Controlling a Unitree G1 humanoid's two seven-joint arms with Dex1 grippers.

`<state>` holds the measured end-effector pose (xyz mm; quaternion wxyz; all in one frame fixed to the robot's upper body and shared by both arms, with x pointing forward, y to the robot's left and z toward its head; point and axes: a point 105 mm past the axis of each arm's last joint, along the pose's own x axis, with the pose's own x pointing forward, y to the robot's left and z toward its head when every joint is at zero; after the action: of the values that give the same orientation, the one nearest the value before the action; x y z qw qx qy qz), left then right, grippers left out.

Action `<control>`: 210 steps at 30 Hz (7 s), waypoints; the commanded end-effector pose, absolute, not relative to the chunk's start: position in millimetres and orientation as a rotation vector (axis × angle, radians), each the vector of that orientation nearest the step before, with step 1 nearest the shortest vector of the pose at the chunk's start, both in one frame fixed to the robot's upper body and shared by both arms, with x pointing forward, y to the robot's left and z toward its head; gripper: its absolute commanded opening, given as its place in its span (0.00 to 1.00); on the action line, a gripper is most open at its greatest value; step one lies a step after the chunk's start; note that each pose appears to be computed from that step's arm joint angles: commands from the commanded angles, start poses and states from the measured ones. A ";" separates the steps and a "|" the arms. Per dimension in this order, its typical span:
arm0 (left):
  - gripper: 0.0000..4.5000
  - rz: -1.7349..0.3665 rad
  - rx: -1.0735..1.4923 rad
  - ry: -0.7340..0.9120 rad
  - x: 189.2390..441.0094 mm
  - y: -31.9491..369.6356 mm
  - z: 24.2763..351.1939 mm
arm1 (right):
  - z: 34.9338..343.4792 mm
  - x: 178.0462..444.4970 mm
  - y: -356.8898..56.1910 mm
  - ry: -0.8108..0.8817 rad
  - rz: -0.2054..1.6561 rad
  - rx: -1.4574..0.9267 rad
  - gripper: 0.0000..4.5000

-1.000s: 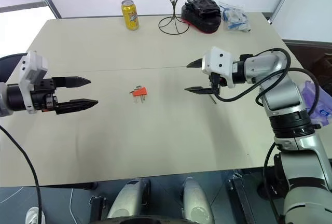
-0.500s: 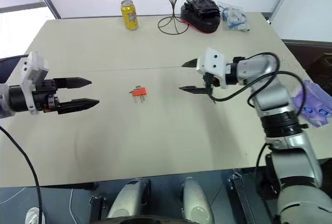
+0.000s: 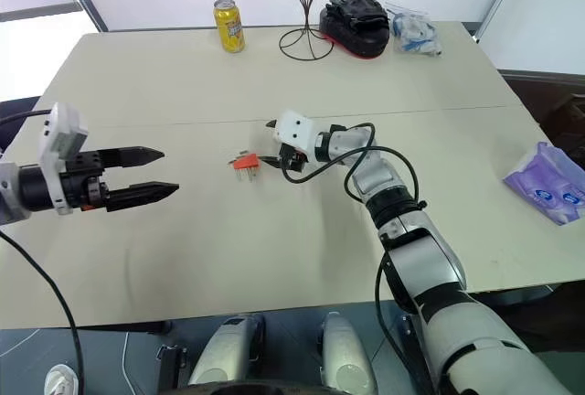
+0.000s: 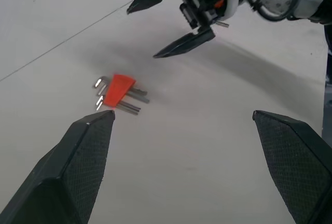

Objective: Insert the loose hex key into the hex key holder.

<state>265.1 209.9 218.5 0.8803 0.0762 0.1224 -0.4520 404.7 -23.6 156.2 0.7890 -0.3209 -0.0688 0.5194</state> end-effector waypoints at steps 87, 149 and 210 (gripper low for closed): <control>1.00 -0.889 0.156 0.190 264.0 212.6 223.0 | 187.4 371.3 32.5 -0.728 1.076 -1.149 0.23; 1.00 -1.142 -0.094 -0.111 297.2 154.3 287.9 | 288.3 316.9 11.5 -1.394 0.843 -1.350 0.23; 0.00 -1.128 -0.084 -0.101 290.8 147.8 272.5 | 240.7 395.1 -91.9 -0.070 0.898 -0.660 0.99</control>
<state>295.7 148.5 259.3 0.8442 -0.0589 -0.0157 -0.5325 400.1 -90.4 218.2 0.8293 -0.3628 -0.0435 0.4228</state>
